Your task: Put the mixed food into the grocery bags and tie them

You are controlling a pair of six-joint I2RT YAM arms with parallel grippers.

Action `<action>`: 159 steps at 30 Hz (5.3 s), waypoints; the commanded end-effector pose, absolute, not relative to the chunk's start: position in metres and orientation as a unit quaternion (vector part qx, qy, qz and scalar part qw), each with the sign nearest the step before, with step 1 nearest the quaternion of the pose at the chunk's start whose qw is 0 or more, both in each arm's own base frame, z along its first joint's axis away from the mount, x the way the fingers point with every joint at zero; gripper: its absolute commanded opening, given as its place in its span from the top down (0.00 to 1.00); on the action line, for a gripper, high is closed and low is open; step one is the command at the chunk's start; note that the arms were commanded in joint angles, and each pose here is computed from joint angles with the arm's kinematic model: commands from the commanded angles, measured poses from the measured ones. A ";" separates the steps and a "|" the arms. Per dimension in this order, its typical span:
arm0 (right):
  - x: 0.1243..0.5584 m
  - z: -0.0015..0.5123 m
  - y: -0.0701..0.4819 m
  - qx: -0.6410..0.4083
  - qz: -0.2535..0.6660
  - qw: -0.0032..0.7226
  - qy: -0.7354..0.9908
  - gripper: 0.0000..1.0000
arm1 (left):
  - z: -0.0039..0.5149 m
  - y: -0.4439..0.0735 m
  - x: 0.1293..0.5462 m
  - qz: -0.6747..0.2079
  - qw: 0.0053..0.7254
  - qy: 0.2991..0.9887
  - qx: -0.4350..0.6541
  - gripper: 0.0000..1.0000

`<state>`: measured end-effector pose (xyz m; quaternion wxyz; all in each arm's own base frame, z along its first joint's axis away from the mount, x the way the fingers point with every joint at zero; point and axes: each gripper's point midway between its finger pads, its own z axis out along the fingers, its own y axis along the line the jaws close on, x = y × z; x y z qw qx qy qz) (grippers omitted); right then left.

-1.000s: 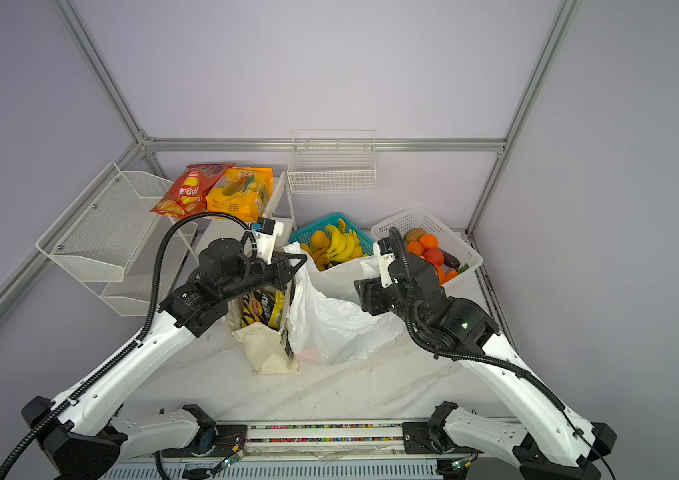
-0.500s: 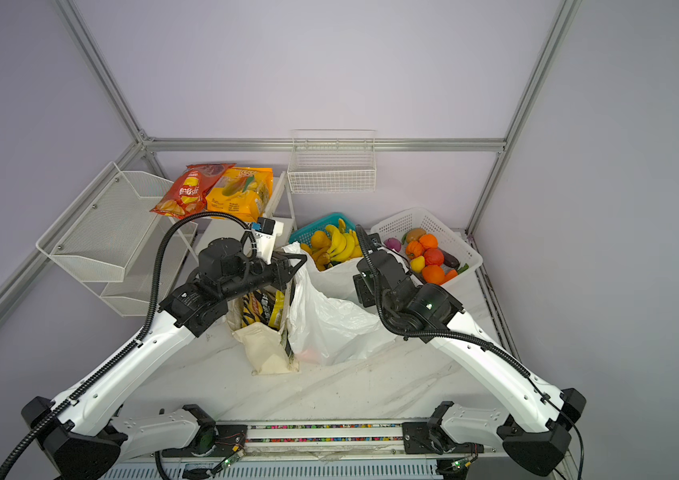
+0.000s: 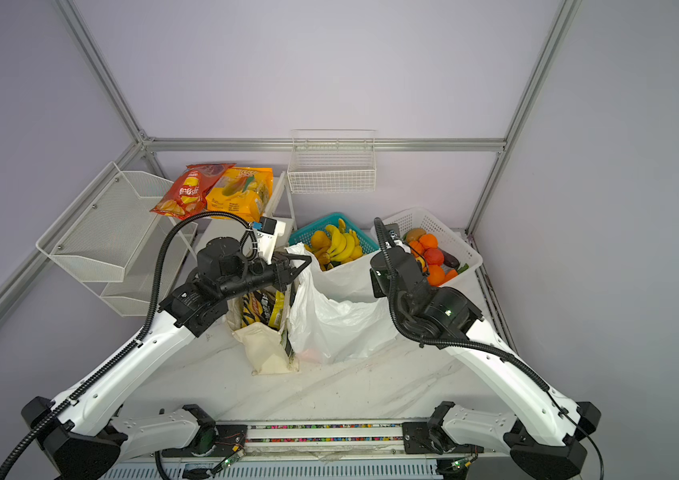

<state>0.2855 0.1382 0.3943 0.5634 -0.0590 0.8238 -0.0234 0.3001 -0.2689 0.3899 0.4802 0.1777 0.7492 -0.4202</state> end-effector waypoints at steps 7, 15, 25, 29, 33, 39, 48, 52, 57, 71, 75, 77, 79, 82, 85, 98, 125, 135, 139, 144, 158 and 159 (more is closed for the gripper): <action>0.310 0.410 0.086 0.032 -0.093 0.576 0.812 0.66 | 0.388 -0.276 0.296 -0.451 0.480 0.728 0.190 1.00; 0.294 0.466 0.097 -0.030 -0.029 0.635 0.771 0.19 | 0.380 -0.277 0.297 -0.447 0.475 0.733 0.192 1.00; 0.264 0.484 0.207 -0.239 0.165 0.662 0.691 0.04 | 0.382 -0.276 0.299 -0.442 0.480 0.734 0.190 1.00; 0.249 0.446 0.257 -0.315 0.247 0.633 0.662 0.04 | 0.386 -0.276 0.298 -0.443 0.481 0.733 0.189 1.00; 0.238 0.412 0.287 -0.363 0.305 0.619 0.627 0.03 | 0.391 -0.275 0.297 -0.442 0.484 0.731 0.191 1.00; 0.244 0.382 0.312 -0.396 0.324 0.606 0.609 0.03 | 0.395 -0.272 0.295 -0.440 0.489 0.729 0.191 1.00; 0.264 0.353 0.327 -0.401 0.306 0.594 0.627 0.03 | 0.397 -0.271 0.293 -0.441 0.489 0.727 0.194 1.00; 0.269 0.344 0.324 -0.386 0.305 0.597 0.633 0.03 | 0.399 -0.271 0.292 -0.442 0.491 0.725 0.194 1.00; 0.267 0.331 0.326 -0.370 0.332 0.598 0.629 0.08 | 0.401 -0.270 0.290 -0.449 0.489 0.724 0.187 1.00; 0.242 0.308 0.308 -0.361 0.369 0.603 0.608 0.83 | 0.398 -0.261 0.294 -0.429 0.506 0.716 0.219 0.59; 0.238 0.304 0.307 -0.376 0.380 0.589 0.606 0.84 | 0.407 -0.264 0.284 -0.422 0.523 0.686 0.279 0.45; 0.238 0.304 0.306 -0.381 0.383 0.586 0.604 0.84 | 0.412 -0.266 0.279 -0.425 0.528 0.673 0.297 0.40; 0.238 0.303 0.307 -0.387 0.384 0.582 0.604 0.84 | 0.416 -0.270 0.275 -0.433 0.525 0.663 0.313 0.37; 0.236 0.302 0.309 -0.399 0.385 0.574 0.603 0.84 | 0.416 -0.277 0.274 -0.449 0.509 0.660 0.322 0.37; 0.236 0.300 0.309 -0.405 0.379 0.570 0.606 0.84 | 0.417 -0.283 0.280 -0.453 0.504 0.662 0.321 0.48; 0.250 0.333 0.290 -0.271 0.312 0.663 0.625 0.24 | 0.410 -0.292 0.283 -0.492 0.469 0.688 0.256 1.00; 0.258 0.299 0.305 -0.206 0.287 0.680 0.642 0.24 | 0.406 -0.289 0.284 -0.500 0.435 0.719 0.209 1.00; 0.263 0.328 0.315 -0.372 0.391 0.611 0.579 0.09 | 0.413 -0.290 0.277 -0.506 0.438 0.707 0.228 1.00; 0.263 0.311 0.332 -0.424 0.435 0.555 0.569 0.19 | 0.417 -0.290 0.275 -0.511 0.439 0.702 0.232 1.00; 0.260 0.251 0.342 -0.444 0.461 0.475 0.604 0.55 | 0.419 -0.289 0.276 -0.509 0.446 0.700 0.229 1.00; 0.272 0.329 0.261 -0.306 0.317 0.587 0.679 0.10 | 0.409 -0.276 0.288 -0.477 0.461 0.717 0.216 1.00; 0.272 0.334 0.256 -0.298 0.309 0.589 0.685 0.08 | 0.408 -0.276 0.288 -0.476 0.461 0.717 0.217 1.00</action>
